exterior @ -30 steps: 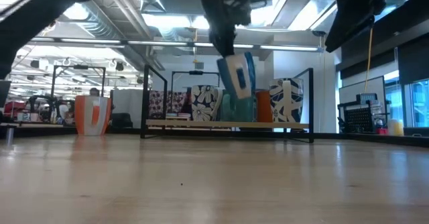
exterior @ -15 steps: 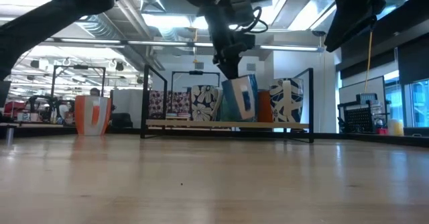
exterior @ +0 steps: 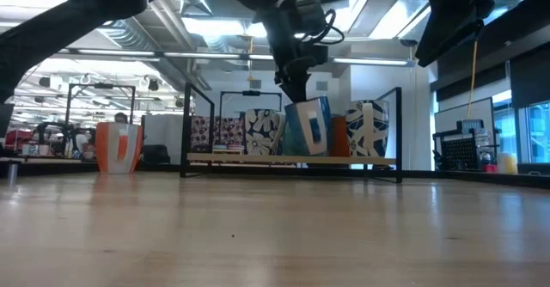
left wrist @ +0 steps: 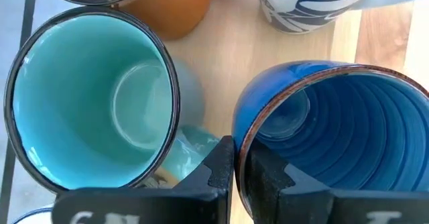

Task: Place coffee mugs
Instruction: Put the blue mug on the shelf, then put the orange mug on the shelf

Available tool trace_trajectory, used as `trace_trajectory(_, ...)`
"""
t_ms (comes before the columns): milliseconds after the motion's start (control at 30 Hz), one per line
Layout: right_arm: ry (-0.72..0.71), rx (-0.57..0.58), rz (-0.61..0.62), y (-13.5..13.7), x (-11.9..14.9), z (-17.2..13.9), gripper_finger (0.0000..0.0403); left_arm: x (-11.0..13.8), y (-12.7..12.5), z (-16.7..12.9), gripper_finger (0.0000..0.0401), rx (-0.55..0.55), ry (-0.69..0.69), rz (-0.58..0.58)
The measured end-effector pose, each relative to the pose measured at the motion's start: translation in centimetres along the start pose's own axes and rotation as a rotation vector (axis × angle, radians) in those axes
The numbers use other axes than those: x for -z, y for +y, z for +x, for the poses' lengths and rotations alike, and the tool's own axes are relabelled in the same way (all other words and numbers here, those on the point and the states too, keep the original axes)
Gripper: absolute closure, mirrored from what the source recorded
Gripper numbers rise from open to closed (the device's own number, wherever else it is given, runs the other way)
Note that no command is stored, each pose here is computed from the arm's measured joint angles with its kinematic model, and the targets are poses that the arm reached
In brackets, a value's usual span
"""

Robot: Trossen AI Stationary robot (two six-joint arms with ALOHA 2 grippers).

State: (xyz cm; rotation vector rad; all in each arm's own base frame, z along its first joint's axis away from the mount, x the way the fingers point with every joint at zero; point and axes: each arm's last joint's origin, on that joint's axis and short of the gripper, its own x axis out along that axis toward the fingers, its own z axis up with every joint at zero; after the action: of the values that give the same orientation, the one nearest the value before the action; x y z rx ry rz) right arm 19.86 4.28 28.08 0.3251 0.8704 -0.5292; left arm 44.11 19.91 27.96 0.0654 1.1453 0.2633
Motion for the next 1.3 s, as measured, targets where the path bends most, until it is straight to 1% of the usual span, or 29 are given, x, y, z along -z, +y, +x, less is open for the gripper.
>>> trace_trajectory(133,0.0,0.0,0.004,0.0,0.0,0.0,0.0265,0.0,0.2,0.6,0.0378,-0.022,-0.016,-0.01)
trace_trajectory(300,0.0,0.0,0.004,0.0,0.0,0.0,0.0265,-0.1,0.2,0.6,0.0363,-0.027,-0.022,-0.006)
trace_trajectory(733,0.0,0.0,0.005,0.0,0.0,0.0,0.0265,-0.4,0.5,0.6,0.0291,-0.06,-0.054,0.016)
trace_trajectory(833,0.0,0.0,0.005,0.0,0.0,0.0,0.0265,-0.5,0.5,0.6,0.0286,-0.069,-0.058,0.016)
trace_trajectory(933,0.0,0.0,0.005,0.0,0.0,0.0,0.0265,-0.6,0.6,0.4,0.0287,-0.107,-0.065,0.014)
trace_trajectory(1000,0.0,0.0,0.004,0.0,0.0,0.0,0.0265,-0.7,0.6,-0.4,0.0287,-0.116,-0.078,0.014)
trace_trajectory(1067,0.0,0.0,0.004,0.0,0.0,0.0,0.0265,-0.9,0.4,-1.9,0.0287,-0.119,-0.106,0.005)
trace_trajectory(1200,0.0,0.0,0.004,0.0,0.0,0.0,0.0265,-1.1,-0.7,-6.4,0.0288,-0.083,-0.194,-0.036)
trace_trajectory(1300,-0.002,-0.002,0.005,0.0,0.0,0.0,0.0265,-0.7,-1.5,-9.8,0.0288,-0.055,-0.23,-0.055)
